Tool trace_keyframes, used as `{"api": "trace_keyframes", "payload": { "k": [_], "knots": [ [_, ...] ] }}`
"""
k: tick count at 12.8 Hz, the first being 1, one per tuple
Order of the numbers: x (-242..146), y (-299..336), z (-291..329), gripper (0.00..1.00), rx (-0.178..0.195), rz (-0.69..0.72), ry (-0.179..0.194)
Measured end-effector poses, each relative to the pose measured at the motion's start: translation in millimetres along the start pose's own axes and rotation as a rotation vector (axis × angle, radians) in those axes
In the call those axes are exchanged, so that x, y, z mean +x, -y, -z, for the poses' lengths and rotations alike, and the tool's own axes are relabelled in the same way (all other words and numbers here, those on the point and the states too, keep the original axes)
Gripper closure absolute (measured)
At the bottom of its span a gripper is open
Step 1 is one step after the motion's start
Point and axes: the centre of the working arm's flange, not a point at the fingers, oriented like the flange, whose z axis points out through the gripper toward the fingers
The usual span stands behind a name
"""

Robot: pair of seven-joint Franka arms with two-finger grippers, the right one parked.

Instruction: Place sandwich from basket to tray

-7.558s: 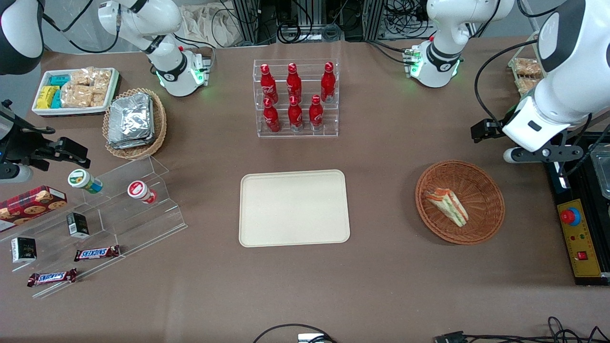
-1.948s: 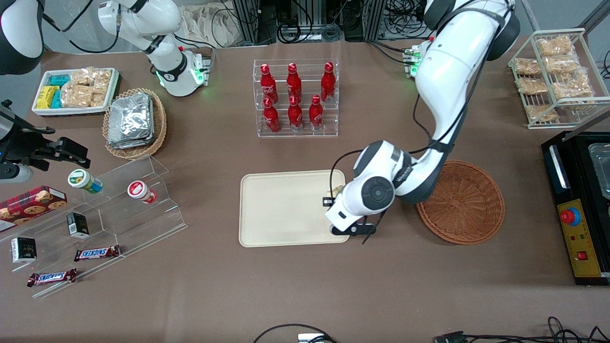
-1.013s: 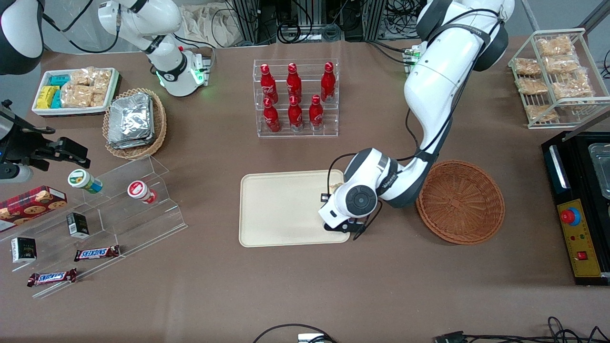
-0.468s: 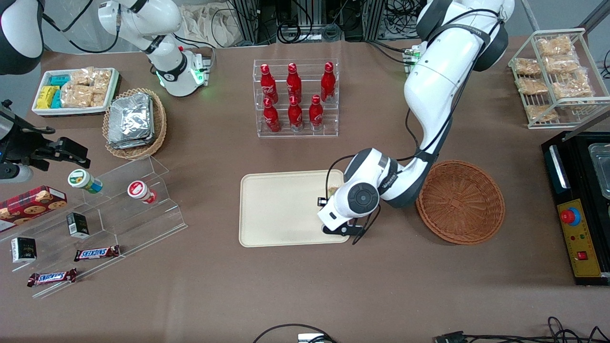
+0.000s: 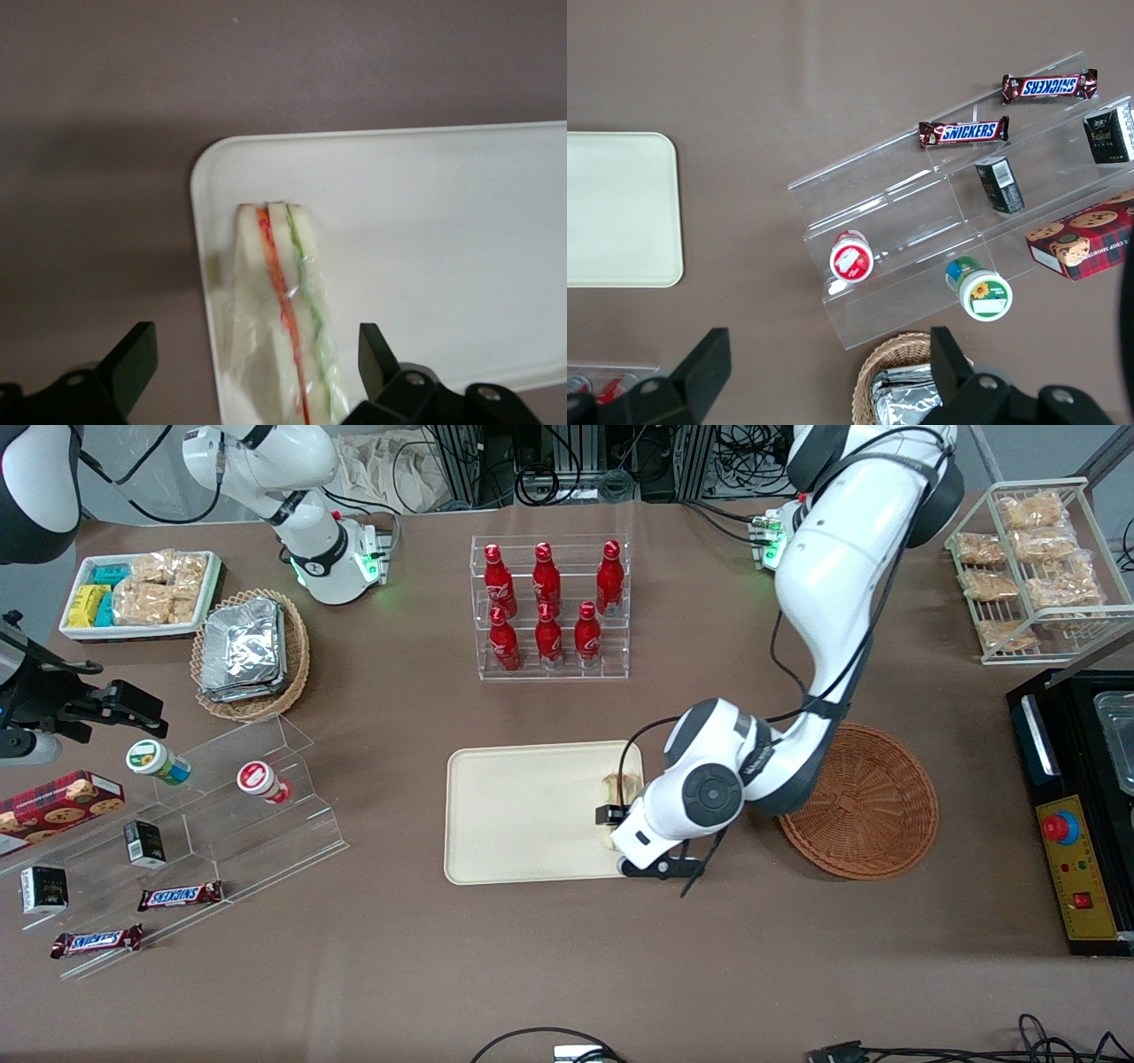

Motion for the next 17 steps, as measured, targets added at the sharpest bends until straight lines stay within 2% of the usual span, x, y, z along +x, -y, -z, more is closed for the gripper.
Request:
{"api": "trace_keyframes", "payload": {
  "k": [3,5,7,9,12,15,17],
  "knots": [
    [-15,34,100,0.0,0.086,0.023,0.003],
    [-31,84,170,0.0,0.157,-0.019,0.041],
    [-48,144,230,0.0,0.198,-0.056,0.084],
    [-69,194,281,0.0,0.205,-0.062,0.102],
    [-99,229,323,0.0,0.192,-0.035,0.09],
    [-113,250,324,0.0,0.179,-0.015,0.1],
    [-113,261,308,0.0,0.18,-0.007,0.089]
  ]
}}
